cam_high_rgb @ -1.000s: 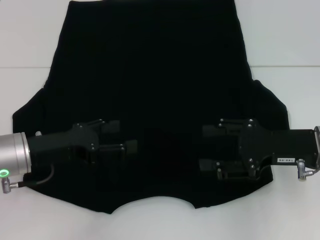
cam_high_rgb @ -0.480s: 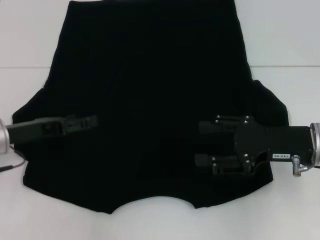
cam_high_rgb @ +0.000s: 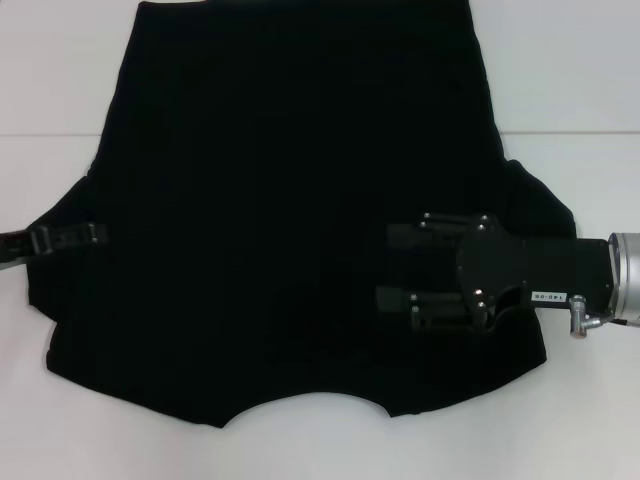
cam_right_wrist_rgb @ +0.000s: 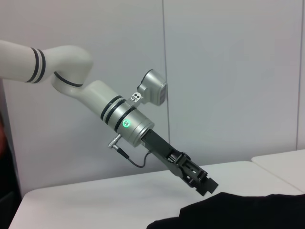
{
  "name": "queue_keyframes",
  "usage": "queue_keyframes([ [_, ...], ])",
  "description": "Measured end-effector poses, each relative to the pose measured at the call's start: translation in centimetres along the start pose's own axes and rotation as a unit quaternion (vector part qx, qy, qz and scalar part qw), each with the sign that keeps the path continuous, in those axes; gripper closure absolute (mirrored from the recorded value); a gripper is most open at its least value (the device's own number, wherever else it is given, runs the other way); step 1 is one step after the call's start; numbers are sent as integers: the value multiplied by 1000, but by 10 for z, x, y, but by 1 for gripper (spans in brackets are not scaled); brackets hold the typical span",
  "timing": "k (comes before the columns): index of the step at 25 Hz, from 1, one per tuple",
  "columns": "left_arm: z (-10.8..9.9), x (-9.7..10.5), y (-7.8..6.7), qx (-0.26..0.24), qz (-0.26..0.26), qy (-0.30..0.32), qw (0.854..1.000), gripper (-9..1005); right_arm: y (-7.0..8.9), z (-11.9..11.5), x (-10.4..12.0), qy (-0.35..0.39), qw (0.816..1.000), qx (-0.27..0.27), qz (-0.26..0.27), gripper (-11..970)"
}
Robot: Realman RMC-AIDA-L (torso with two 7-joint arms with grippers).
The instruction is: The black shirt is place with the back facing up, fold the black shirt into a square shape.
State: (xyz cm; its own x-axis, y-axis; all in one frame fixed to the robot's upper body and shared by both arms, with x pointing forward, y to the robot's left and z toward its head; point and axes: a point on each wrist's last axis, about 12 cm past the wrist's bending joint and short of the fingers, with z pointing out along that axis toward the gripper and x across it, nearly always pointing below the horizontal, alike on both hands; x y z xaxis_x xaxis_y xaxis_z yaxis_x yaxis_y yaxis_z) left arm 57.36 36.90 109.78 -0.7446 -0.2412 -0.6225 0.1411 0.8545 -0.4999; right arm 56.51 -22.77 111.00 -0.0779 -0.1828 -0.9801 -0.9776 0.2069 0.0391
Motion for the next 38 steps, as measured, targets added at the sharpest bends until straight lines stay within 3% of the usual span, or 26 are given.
queue_keyframes([
  [10,-14,-3,15,-53,-37,11,998,160,-1,1,-1,-7,1000,7,1,164],
  [21,-4,11,18,-66,-43,29,996,178,-1,1,-1,-7,1000,7,0,164],
  [38,-2,14,20,-75,-37,36,996,205,-1,0,-1,-9,1000,8,2,163],
])
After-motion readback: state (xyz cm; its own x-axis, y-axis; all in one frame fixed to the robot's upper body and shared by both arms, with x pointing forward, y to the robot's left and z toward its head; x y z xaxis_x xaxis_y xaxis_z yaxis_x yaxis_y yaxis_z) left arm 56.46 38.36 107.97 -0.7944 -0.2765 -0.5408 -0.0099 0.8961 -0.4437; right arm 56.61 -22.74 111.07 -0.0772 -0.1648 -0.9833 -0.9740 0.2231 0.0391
